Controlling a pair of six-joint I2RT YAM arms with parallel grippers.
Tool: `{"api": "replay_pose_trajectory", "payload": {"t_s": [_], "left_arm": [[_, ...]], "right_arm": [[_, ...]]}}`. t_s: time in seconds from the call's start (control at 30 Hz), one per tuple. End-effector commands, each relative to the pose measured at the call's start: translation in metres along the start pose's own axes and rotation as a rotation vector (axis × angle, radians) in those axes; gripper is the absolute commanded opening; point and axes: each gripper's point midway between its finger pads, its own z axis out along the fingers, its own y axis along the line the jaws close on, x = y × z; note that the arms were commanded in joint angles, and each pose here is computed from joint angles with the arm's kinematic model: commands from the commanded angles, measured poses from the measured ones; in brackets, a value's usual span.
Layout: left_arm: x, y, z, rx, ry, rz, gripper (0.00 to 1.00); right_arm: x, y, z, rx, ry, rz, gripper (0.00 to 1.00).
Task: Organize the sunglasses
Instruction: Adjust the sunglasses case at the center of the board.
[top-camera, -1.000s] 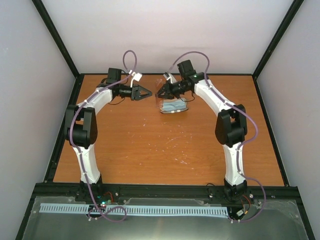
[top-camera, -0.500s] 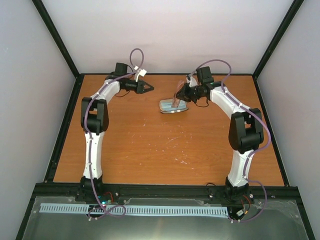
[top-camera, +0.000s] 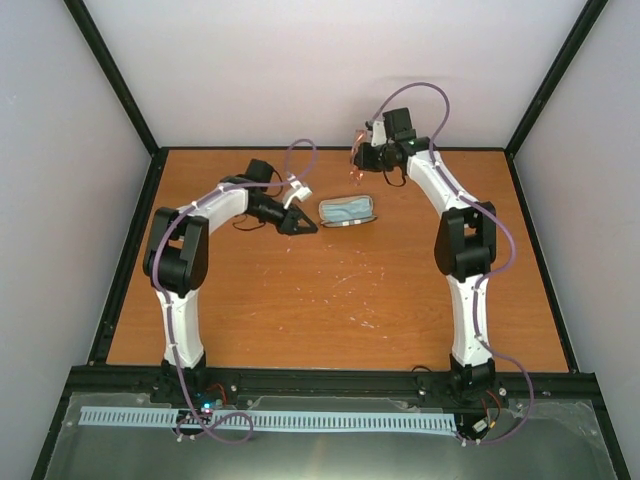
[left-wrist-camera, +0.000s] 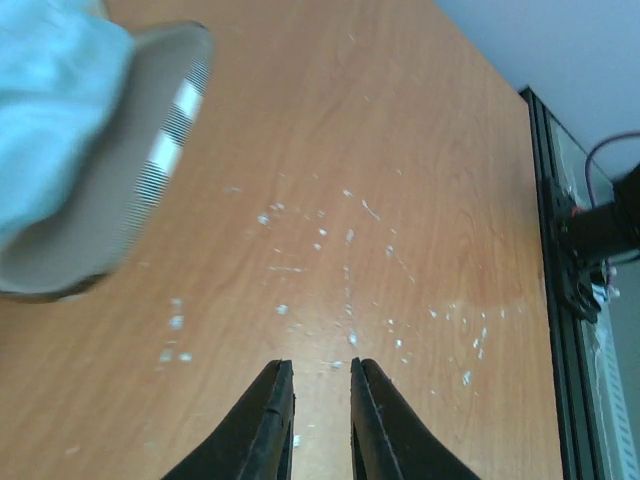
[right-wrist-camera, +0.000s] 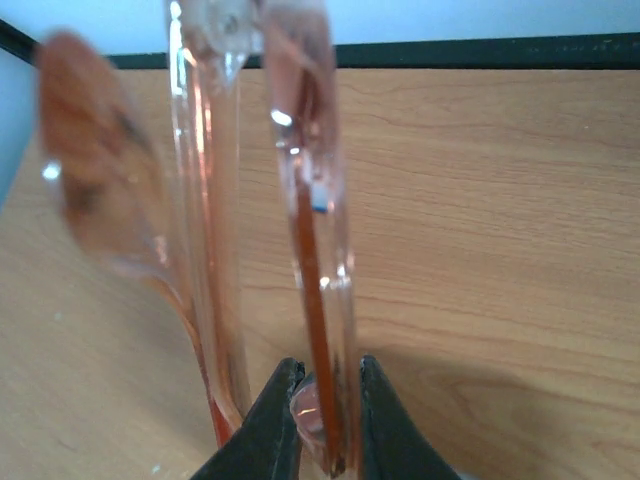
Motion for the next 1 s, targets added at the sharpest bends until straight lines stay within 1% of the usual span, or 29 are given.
{"api": "replay_pose_trajectory", "payload": {"t_s": [0.0,0.2,0.37,0.57,0.97], "left_arm": [[0.021,-0.015,0.027,-0.015,0.095,0.079,0.19],[0.030,0.000,0.062,-0.040,0.173,0.057,0.19],[0.031,0.017,0.080,-0.090,0.206,0.034,0.19],[0.030,0.042,0.086,-0.177,0.212,0.004,0.20],[0.001,0.083,0.087,-0.322,0.184,0.028,0.20]], "right_arm": [[0.006,-0.016,0.014,0.057,0.044,-0.056,0.03],[0.008,-0.024,0.008,0.110,0.044,-0.094,0.03],[0.011,-0.030,0.003,0.148,0.047,-0.134,0.03],[0.015,-0.030,0.006,0.141,0.064,-0.154,0.03],[0.030,-0.026,-0.001,0.113,0.113,-0.193,0.03]]}}
